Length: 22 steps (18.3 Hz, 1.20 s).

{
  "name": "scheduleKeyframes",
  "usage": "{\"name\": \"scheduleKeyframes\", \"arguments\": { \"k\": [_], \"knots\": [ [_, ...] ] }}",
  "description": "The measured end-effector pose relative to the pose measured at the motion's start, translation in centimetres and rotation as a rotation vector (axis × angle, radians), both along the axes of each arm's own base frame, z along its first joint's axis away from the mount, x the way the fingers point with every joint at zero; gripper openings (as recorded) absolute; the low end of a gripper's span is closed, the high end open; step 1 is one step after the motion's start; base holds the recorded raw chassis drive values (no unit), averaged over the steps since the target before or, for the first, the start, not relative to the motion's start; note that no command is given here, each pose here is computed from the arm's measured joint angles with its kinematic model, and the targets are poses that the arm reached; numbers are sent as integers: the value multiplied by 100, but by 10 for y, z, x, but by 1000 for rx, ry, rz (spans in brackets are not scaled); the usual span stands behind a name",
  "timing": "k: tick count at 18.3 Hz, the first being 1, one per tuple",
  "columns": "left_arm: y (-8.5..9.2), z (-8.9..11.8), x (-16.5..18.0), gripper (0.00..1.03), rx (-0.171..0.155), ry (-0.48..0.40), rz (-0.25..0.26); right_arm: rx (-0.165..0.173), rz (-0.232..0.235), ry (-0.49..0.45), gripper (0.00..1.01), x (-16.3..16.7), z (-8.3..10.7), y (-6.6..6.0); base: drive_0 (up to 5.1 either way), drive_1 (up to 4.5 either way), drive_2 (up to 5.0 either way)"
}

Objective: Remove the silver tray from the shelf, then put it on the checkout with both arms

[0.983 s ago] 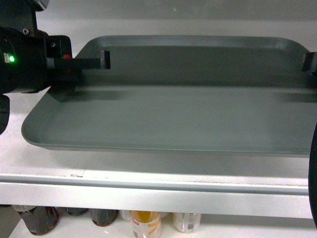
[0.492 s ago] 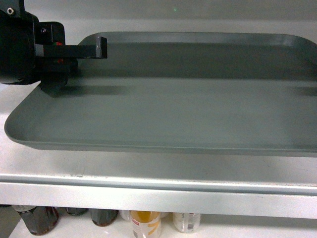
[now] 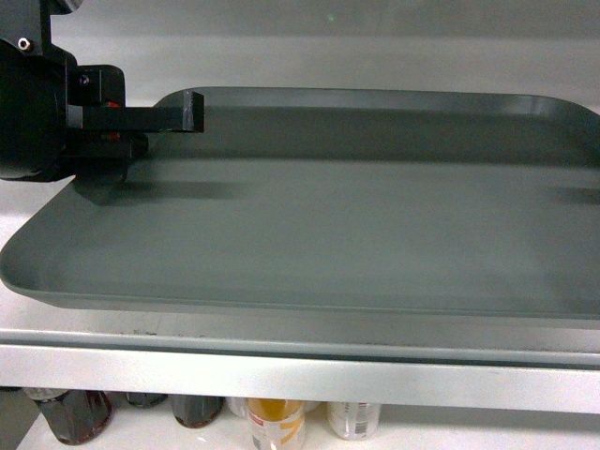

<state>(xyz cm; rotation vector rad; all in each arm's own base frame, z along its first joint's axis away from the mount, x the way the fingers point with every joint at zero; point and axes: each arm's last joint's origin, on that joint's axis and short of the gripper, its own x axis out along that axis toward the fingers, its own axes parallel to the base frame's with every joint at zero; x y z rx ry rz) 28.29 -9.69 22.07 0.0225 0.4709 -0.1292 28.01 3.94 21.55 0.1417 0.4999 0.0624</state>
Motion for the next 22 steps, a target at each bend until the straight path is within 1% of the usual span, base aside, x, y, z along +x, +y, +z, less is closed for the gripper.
{"name": "scheduleKeyframes", "arguments": {
  "k": [5, 22],
  "knots": [
    [-1, 1, 1, 4, 0, -3, -2, -7, -11, -1, 3, 0, 0, 0, 0, 0, 0],
    [-2, 1, 1, 4, 0, -3, -2, -11, -10, -1, 3, 0, 0, 0, 0, 0, 0]
  ]
}}
